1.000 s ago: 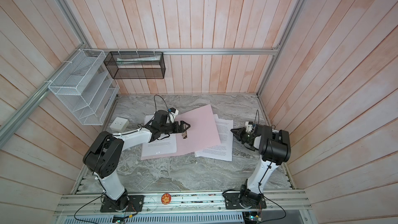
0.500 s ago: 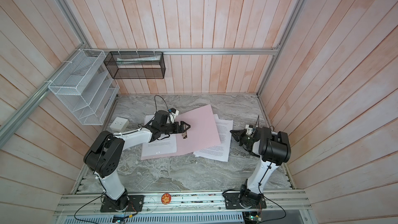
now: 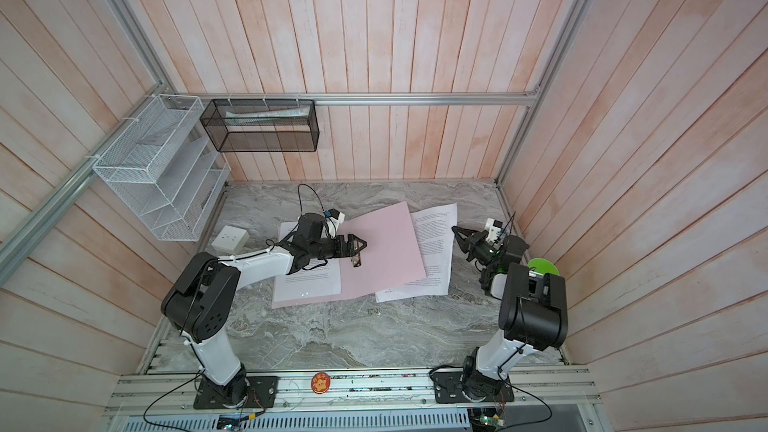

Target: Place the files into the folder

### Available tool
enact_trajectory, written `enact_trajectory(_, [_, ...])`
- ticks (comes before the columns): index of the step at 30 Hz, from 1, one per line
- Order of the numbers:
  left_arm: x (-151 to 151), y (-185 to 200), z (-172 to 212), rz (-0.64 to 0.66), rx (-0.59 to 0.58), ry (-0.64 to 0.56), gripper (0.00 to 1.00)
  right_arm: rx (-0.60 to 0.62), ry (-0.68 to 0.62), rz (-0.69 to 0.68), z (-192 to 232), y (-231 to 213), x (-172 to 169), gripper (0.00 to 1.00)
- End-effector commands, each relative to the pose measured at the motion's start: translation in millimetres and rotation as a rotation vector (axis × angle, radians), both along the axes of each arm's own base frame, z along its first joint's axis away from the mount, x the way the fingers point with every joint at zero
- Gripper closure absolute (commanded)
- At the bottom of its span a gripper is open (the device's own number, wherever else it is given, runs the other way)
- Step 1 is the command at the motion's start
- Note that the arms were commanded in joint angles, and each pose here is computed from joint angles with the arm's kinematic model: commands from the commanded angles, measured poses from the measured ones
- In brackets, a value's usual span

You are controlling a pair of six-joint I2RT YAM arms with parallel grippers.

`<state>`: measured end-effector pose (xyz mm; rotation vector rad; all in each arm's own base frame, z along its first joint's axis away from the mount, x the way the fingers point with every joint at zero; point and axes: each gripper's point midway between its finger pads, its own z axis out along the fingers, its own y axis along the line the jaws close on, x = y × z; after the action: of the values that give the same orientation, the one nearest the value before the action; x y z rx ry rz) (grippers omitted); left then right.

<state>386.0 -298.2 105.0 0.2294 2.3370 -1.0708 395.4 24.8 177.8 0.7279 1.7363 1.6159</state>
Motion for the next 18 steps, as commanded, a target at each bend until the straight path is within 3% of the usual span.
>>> enact_trajectory(1, [-1, 5, 1, -0.005, 0.006, -0.012, 0.06, 0.033, -0.081, -0.02, 41, -3, 1, 1.0])
enact_trajectory(9, [-2, 9, 1, 0.005, 0.005, -0.017, 0.06, 0.044, -0.234, -0.006, 123, 15, 2, 1.0])
enact_trajectory(18, [3, 29, 8, 0.047, 0.002, -0.038, 0.06, 0.034, -0.4, 0.102, 214, 76, -6, 1.0])
